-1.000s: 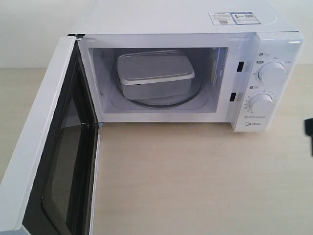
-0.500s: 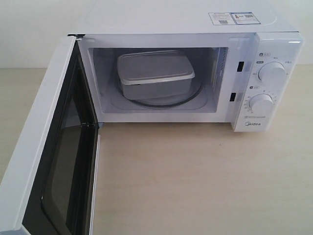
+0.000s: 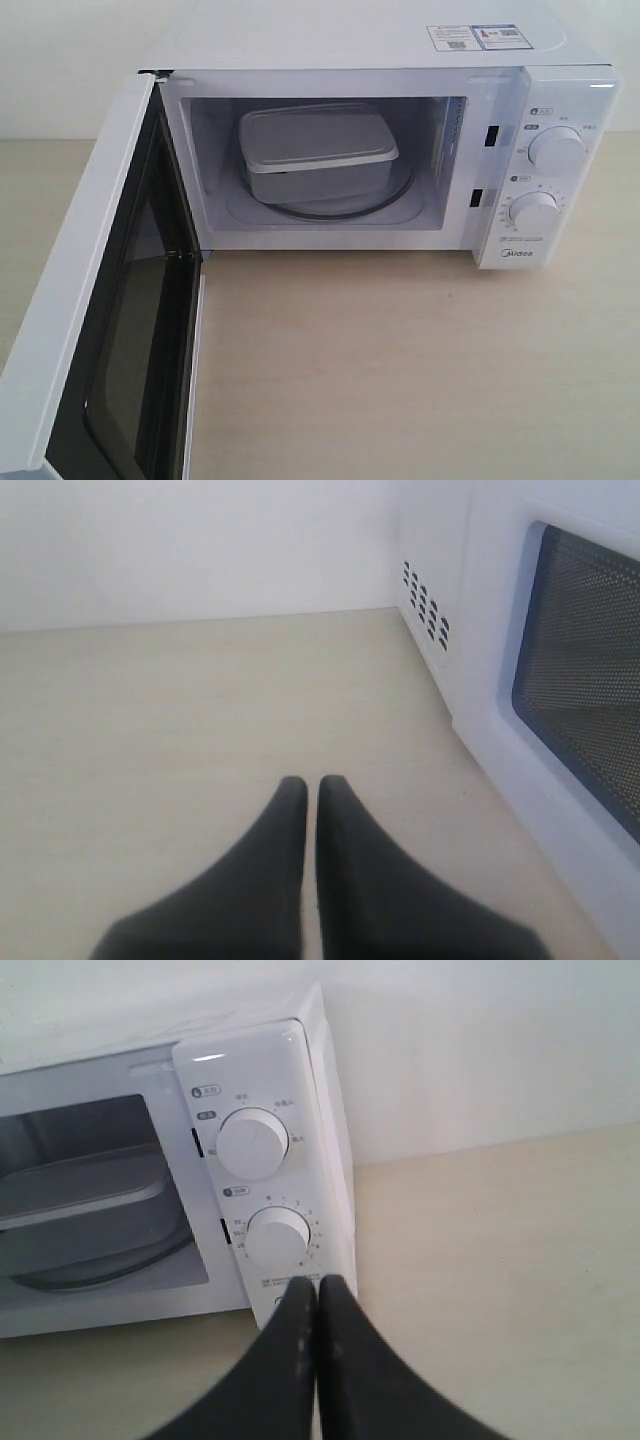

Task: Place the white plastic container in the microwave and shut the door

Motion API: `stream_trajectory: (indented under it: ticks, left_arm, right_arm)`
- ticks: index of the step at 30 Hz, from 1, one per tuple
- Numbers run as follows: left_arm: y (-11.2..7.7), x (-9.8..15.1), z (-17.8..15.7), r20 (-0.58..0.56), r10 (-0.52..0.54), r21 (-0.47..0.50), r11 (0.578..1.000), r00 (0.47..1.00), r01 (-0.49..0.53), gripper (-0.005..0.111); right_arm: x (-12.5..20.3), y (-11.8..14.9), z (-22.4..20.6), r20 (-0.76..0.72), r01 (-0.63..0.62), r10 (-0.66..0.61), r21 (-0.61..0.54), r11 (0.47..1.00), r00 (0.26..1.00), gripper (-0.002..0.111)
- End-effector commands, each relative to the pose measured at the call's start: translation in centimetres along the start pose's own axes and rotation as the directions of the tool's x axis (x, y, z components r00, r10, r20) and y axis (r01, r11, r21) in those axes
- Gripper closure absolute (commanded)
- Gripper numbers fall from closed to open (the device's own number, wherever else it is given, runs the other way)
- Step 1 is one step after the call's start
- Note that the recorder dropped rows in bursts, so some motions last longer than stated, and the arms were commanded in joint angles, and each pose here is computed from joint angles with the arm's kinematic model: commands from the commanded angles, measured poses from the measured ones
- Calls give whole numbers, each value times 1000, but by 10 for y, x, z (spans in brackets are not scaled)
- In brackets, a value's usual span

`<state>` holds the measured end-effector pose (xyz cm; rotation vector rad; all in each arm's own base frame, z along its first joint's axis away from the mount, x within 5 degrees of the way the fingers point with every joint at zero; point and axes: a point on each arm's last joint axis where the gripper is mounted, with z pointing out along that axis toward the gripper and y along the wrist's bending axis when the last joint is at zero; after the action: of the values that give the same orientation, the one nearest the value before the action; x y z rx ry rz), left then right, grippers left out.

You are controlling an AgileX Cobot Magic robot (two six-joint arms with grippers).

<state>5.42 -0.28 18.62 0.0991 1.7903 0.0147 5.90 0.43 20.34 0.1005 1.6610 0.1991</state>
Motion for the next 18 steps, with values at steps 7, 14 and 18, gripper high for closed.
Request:
stream_trajectory:
  ticks: [7,14,18]
  left_arm:
    - [0,1,0,3,5,-4,1000,1000,-5,102]
    - [0,1,0,3,5,-4,1000,1000,-5,102]
    - [0,1,0,3,5,-4,1000,1000,-5,102]
  right_arm:
    - [9,-2,-3,-28,20,-20,12,1000,999,108]
    - [21,-4,-4,-158,18,-12,31,999,987,108]
    - [21,-4,-4,-159,15,-10,31,999,987,108]
